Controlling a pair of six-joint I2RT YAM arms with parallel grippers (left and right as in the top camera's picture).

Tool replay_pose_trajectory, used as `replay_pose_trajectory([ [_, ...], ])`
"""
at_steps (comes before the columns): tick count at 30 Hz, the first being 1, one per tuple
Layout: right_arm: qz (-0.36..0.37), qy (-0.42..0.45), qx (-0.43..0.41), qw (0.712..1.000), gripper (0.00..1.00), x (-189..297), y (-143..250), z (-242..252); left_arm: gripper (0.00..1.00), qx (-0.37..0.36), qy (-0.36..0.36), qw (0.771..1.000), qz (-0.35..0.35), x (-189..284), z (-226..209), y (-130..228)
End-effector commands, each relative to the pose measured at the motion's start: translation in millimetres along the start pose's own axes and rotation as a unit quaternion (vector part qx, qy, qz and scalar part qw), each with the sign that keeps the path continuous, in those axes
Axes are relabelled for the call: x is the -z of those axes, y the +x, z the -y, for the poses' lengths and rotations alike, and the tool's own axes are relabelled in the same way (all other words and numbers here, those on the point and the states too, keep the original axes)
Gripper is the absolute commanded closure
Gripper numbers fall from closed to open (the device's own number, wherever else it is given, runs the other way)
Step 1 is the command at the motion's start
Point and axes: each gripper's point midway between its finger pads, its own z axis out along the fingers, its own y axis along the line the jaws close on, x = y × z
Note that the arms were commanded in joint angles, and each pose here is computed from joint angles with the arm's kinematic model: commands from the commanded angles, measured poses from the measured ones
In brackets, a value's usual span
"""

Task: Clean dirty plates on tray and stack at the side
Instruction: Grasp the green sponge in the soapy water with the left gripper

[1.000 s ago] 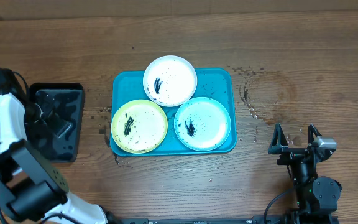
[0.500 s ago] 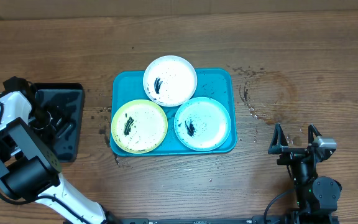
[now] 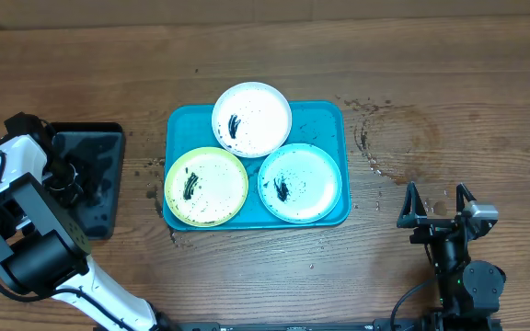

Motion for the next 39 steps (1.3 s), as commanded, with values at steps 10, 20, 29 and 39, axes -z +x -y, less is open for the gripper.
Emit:
replay_pose_trajectory([
  [10,0.002,0.002,0.003,1.000,0.00,-0.3,1.6,0.7,0.00,-0.044,0.011,0.998,0.049,1.2,12.2,-24.6],
  [20,0.002,0.002,0.003,1.000,0.00,-0.3,1.6,0.7,0.00,-0.045,0.012,0.990,0.130,8.0,19.2,-61.1],
  [29,0.002,0.002,0.003,1.000,0.00,-0.3,1.6,0.7,0.25,-0.045,0.022,0.988,0.145,10.2,24.7,-67.7],
  [39,0.002,0.002,0.003,1.000,0.00,-0.3,1.6,0.7,0.96,-0.047,0.015,0.991,0.127,7.8,20.9,-59.6],
])
